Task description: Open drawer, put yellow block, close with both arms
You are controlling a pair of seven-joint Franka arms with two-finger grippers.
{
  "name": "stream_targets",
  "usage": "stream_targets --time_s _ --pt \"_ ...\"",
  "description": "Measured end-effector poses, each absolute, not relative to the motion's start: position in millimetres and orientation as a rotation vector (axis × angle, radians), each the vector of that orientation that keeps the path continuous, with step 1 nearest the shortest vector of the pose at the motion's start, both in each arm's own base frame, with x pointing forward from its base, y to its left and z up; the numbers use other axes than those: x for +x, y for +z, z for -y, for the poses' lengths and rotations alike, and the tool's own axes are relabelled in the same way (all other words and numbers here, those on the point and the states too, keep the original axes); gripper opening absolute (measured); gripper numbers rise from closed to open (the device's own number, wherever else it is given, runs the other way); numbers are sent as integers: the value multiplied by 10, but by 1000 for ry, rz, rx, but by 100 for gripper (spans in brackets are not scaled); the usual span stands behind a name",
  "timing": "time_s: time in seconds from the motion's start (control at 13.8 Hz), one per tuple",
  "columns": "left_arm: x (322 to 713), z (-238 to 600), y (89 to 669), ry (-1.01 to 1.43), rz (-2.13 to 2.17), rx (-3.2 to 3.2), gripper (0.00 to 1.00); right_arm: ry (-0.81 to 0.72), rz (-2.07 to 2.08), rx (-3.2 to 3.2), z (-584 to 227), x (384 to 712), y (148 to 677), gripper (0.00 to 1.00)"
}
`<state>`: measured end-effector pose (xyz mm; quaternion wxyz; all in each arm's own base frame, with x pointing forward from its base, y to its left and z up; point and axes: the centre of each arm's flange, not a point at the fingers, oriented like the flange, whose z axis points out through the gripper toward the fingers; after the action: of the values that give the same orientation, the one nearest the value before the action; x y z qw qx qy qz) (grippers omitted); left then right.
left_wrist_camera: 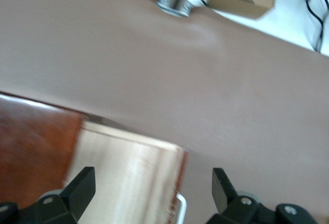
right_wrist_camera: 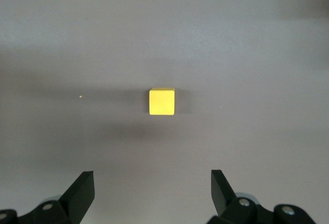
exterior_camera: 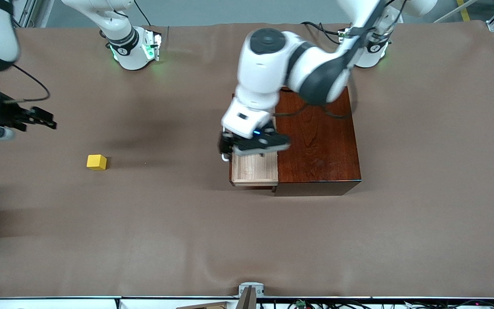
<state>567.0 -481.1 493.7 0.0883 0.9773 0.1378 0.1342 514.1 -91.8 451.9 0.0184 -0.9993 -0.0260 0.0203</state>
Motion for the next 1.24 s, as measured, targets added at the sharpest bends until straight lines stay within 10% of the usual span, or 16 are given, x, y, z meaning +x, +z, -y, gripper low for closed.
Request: stream_targets --time_s 1.02,1.24 --pt "6102 1870 5588 337 -445 3075 100 114 110 -3145 842 5273 1942 100" --pt "5987 1415 5717 326 -346 3118 100 122 84 -3147 774 5316 1866 68"
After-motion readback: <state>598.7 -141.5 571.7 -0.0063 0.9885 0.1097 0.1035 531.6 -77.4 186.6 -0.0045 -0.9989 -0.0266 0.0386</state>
